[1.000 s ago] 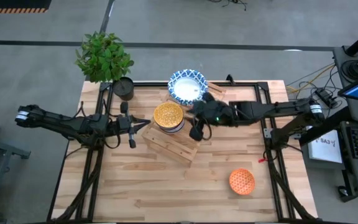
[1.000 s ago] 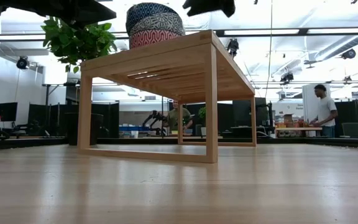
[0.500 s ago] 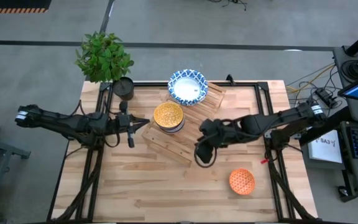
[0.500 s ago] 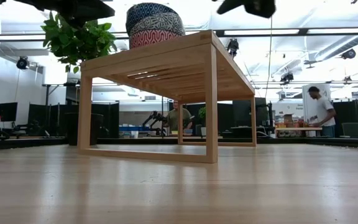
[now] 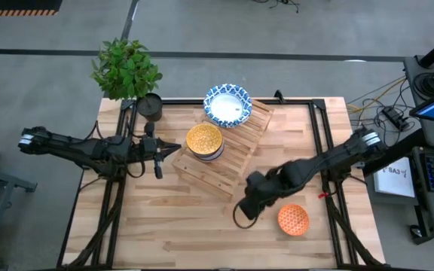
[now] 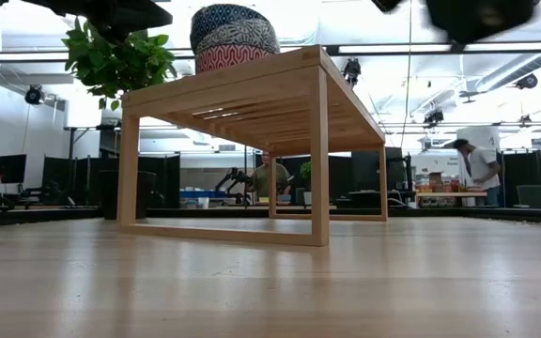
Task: Place and stack bowls onto a shelf
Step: Stack the orange patterned bowl on top of the yellow patterned bowl on the shelf
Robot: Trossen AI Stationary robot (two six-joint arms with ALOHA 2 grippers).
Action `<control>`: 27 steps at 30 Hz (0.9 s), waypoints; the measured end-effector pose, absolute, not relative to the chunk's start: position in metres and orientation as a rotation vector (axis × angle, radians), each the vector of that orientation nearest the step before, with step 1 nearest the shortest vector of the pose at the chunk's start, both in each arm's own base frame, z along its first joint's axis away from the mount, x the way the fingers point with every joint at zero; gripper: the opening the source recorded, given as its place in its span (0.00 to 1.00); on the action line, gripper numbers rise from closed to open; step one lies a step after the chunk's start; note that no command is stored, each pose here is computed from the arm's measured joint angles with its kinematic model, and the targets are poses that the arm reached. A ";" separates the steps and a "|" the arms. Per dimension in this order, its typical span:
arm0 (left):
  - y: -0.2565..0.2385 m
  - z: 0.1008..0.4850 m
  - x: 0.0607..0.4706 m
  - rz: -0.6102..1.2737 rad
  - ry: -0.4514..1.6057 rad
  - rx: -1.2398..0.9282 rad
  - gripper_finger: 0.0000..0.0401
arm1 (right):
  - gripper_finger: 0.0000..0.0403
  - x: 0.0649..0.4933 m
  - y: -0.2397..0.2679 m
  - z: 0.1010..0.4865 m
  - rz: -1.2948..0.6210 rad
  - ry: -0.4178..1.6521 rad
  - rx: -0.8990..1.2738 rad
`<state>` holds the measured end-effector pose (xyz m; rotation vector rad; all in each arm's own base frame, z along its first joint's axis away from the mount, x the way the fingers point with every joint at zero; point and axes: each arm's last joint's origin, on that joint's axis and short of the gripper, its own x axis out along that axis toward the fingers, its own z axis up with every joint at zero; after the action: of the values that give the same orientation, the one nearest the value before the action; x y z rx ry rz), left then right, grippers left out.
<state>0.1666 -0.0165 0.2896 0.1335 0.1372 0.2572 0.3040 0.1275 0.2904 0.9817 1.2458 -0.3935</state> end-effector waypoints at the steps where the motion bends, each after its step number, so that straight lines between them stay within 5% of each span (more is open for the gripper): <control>1: -0.016 0.290 0.167 0.257 0.138 0.134 0.00 | 0.23 0.304 0.133 0.283 -0.407 1.315 0.999; 9: -0.017 0.288 0.167 0.257 0.145 0.136 0.00 | 0.33 0.296 0.165 0.231 -0.641 1.715 1.008; 18: -0.017 0.288 0.167 0.257 0.150 0.137 0.00 | 0.46 0.299 0.171 0.203 -0.736 1.791 0.912; 27: -0.017 0.287 0.167 0.256 0.152 0.138 0.00 | 0.34 0.304 0.173 0.181 -0.738 1.813 0.803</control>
<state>0.1672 -0.0166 0.2871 0.1381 0.1519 0.2564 0.3038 0.1725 0.1808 0.8032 1.8128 -0.7379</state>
